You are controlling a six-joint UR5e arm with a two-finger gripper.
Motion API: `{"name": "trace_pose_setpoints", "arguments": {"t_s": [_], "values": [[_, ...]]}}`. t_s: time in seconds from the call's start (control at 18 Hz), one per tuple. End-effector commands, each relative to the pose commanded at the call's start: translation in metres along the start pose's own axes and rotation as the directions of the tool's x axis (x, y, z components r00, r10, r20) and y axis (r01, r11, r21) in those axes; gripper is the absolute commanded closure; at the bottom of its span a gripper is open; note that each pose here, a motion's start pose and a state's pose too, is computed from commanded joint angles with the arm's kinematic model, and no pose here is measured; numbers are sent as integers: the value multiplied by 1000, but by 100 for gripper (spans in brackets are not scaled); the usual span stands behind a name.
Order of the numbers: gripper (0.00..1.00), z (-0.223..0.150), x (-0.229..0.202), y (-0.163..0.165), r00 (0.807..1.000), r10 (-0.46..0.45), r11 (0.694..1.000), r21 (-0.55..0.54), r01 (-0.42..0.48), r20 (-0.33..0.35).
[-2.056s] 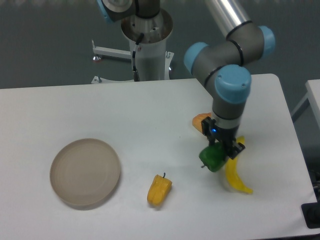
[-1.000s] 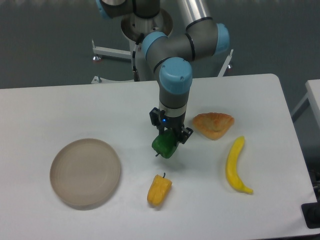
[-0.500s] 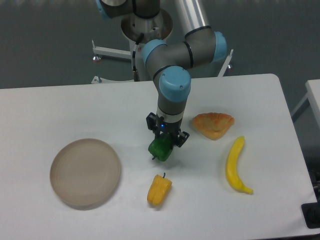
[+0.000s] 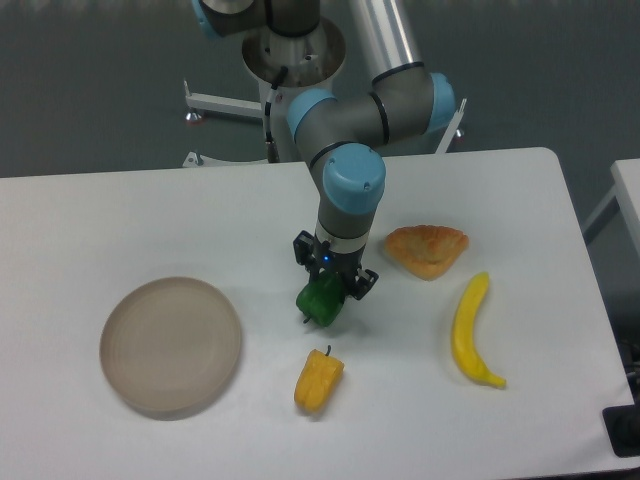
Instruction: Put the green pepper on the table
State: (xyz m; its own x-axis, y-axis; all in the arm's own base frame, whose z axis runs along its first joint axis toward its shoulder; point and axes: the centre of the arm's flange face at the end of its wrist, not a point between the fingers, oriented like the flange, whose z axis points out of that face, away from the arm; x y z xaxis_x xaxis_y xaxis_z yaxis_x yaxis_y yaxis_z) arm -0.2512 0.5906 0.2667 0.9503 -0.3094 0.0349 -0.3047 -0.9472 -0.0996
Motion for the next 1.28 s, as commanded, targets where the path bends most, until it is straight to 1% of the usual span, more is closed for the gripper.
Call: {"name": "trace_pose_setpoints", "arguments": {"t_s": [0.22, 0.28, 0.33, 0.44, 0.5, 0.61, 0.72, 0.94, 1.06, 1.17, 1.28], "values": [[69, 0, -2, -1, 1000, 0, 1000, 1, 0, 1], [67, -1, -2, -2, 1000, 0, 1000, 3, 0, 4], [63, -1, -2, -2, 1000, 2, 1000, 2, -2, 2], [31, -2, -5, 0, 1000, -3, 1000, 3, 3, 4], [19, -3, -5, -1, 1000, -4, 1000, 4, 4, 5], [8, -6, -6, -1, 1000, -6, 1000, 7, 6, 10], [1, -8, -7, -1, 1000, -3, 1000, 10, 3, 14], [0, -28, -19, 0, 999, -20, 999, 34, 18, 42], [0, -47, -32, 9, 997, -36, 998, 48, 33, 63], [0, -55, -44, 17, 996, -52, 997, 52, 49, 74], [0, -63, -57, 27, 996, -44, 998, 48, 40, 77]]}}
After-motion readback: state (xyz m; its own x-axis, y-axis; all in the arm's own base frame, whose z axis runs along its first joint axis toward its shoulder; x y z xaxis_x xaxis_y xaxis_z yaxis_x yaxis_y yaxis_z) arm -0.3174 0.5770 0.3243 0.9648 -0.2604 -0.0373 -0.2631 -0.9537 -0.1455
